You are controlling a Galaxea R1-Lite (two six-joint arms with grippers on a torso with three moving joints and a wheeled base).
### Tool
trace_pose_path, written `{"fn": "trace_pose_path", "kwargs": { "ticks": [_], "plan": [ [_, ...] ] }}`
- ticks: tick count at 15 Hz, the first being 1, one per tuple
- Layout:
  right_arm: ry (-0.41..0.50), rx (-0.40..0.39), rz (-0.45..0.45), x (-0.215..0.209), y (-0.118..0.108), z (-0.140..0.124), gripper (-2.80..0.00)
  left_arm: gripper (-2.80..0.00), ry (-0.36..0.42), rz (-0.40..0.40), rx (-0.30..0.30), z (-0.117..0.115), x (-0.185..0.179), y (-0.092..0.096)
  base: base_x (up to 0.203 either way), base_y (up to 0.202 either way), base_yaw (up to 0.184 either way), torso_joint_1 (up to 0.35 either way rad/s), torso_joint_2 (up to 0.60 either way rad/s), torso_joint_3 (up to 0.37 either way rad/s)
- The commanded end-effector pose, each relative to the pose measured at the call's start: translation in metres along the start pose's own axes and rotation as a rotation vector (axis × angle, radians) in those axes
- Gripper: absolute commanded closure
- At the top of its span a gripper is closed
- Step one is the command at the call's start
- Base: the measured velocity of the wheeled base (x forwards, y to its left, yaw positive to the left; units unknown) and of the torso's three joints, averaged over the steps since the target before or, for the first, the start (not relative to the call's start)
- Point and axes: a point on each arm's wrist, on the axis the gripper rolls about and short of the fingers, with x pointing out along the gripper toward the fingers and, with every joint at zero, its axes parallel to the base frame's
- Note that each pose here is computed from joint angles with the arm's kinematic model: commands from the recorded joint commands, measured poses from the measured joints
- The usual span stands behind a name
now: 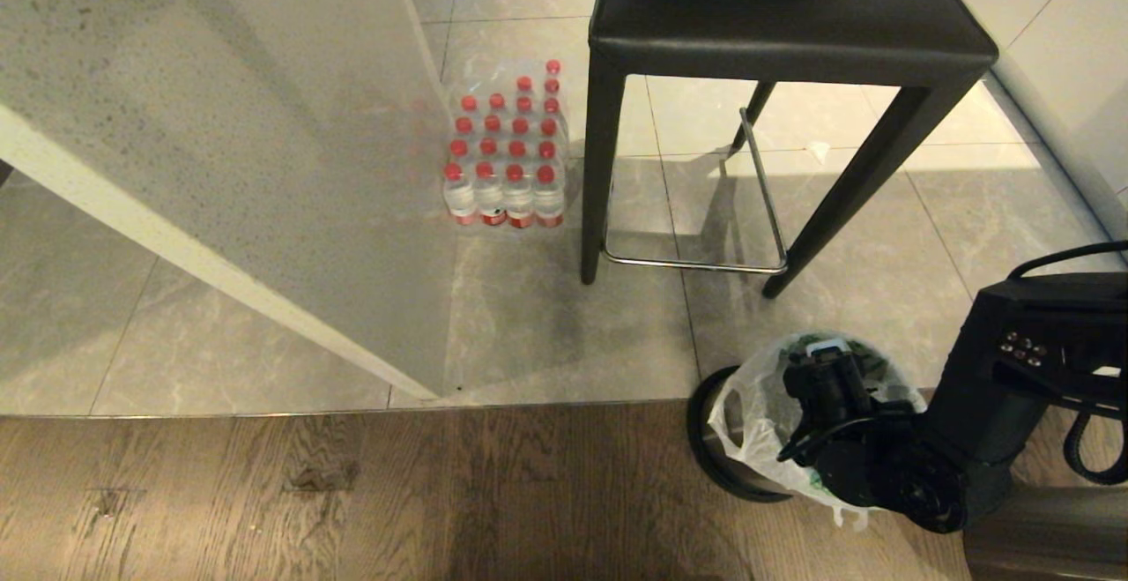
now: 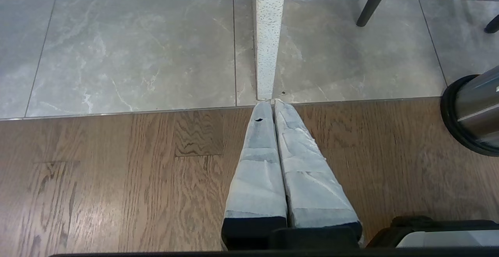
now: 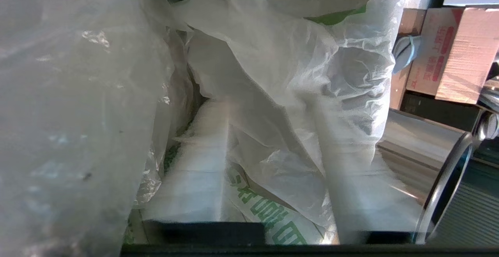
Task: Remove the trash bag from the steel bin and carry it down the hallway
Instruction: Pick up the trash bag
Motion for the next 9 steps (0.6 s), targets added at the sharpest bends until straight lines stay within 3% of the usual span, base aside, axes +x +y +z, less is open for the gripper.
{"fn": "trace_pose_path", "kwargs": {
  "ticks": [1,4,9],
  "plan": [
    [-0.021,0.025,-0.004,-0.001,0.0,0.003,0.0,0.0,0.0,0.0,-0.001,0.0,0.0,0.0,0.0,0.0,0.0,0.0,0.0,0.0],
    [-0.057,0.05,-0.003,-0.004,0.001,0.008,0.0,0.0,0.0,0.0,-0.001,0.0,0.0,0.0,0.0,0.0,0.0,0.0,0.0,0.0],
    [-0.07,0.014,-0.006,-0.018,0.009,0.004,0.0,0.0,0.0,0.0,-0.001,0.0,0.0,0.0,0.0,0.0,0.0,0.0,0.0,0.0]
  ]
}}
